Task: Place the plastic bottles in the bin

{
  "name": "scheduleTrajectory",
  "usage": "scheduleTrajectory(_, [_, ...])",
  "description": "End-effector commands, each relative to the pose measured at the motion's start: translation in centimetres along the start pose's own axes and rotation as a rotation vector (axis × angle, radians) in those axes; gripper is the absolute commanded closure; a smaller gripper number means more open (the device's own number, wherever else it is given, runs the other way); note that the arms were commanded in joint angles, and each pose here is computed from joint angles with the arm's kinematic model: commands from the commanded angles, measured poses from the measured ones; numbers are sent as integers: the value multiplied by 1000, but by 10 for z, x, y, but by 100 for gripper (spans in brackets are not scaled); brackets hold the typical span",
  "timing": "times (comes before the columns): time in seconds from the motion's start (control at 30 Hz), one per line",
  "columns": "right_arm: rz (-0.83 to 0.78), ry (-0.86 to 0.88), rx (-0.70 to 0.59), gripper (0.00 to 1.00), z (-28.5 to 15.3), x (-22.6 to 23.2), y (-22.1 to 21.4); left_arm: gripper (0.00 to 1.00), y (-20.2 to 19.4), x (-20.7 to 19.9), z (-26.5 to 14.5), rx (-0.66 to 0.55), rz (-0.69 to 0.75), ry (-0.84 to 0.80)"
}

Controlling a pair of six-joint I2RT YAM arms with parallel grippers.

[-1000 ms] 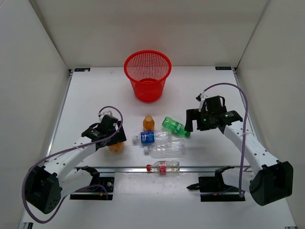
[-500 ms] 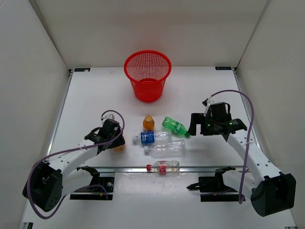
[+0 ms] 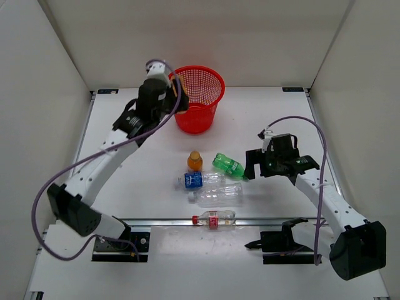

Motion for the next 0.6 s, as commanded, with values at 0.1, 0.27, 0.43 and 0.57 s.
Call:
scheduleTrajectory(0.1, [-108,54,-87,1,6,5,19,64,68,-27,82,-171,136,77])
scheduleTrajectory(0.27, [-181,100,-88,1,9,9,24,53,64,-36,162,-156,179,124])
scheduleTrajectory(0.43, [-279,96,-85,0,18,16,39,41,60,-11,174,-130,80,105])
scheduleTrajectory(0.57, [-342,150,-99,1,31,28,54,1,54,-19,163,-127,85,73])
Point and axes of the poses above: each gripper's point midway between its finger pads, its own z axis out along the fingers, its own x axis along the line the jaws close on, y = z × x, the point moved 9 cm from there along -z, back along the fingers, and after that the axes turned 12 degrees about z, right-handed, at the moved point
